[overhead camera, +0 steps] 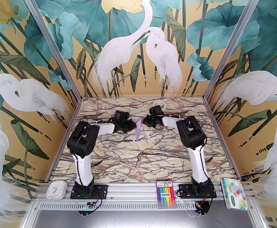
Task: Fold a paper plane with a square sheet of paper (fold left side to right side)
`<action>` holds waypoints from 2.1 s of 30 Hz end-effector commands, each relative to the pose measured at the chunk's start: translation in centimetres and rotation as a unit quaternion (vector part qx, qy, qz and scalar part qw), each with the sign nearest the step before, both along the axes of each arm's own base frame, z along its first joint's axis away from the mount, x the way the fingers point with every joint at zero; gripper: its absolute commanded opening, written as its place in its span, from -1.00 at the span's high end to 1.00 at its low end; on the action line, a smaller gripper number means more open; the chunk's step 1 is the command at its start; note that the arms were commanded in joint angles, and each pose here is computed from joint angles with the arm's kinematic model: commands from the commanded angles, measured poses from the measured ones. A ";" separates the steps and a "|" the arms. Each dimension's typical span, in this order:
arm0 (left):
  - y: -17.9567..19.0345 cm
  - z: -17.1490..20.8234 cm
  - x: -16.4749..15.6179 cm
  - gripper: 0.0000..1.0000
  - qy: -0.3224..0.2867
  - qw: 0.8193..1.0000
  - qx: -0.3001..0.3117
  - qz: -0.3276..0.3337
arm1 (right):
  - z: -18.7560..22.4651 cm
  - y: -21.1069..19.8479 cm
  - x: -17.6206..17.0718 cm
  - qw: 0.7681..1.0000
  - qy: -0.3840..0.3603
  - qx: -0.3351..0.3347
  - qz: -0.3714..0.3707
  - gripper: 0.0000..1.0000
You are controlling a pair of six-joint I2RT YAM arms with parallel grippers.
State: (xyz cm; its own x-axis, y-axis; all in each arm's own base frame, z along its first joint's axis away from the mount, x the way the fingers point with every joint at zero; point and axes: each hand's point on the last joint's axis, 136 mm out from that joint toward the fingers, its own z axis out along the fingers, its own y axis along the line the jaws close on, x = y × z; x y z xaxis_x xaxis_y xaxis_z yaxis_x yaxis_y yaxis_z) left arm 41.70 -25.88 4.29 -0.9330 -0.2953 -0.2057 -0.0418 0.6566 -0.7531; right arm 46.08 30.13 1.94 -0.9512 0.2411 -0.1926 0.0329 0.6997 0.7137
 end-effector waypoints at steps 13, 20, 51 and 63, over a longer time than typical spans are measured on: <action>-0.3 -1.2 0.3 0.86 0.010 1.000 0.011 -0.027 | -1.9 1.4 -0.4 0.999 0.011 0.002 0.032 0.77; -0.4 -1.2 0.8 0.86 0.006 0.999 0.014 -0.034 | -2.0 1.5 -0.6 0.999 0.013 0.002 0.037 0.78; 0.0 -2.8 0.4 0.86 0.018 0.999 0.026 -0.030 | 4.2 0.3 -5.8 0.998 -0.024 0.053 0.019 0.52; -0.1 -3.1 0.4 0.86 0.022 0.999 0.022 -0.027 | 4.5 3.7 -10.9 0.992 -0.004 0.111 0.061 0.60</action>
State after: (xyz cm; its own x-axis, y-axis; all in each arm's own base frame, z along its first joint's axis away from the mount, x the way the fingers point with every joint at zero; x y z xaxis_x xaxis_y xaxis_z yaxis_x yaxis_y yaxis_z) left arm 42.35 -26.32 2.52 -0.9518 -0.2337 -0.1986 -0.0176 0.6882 -0.7253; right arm 34.83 33.73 5.10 -0.9801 0.1367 -0.1441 -0.0422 0.5657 0.8235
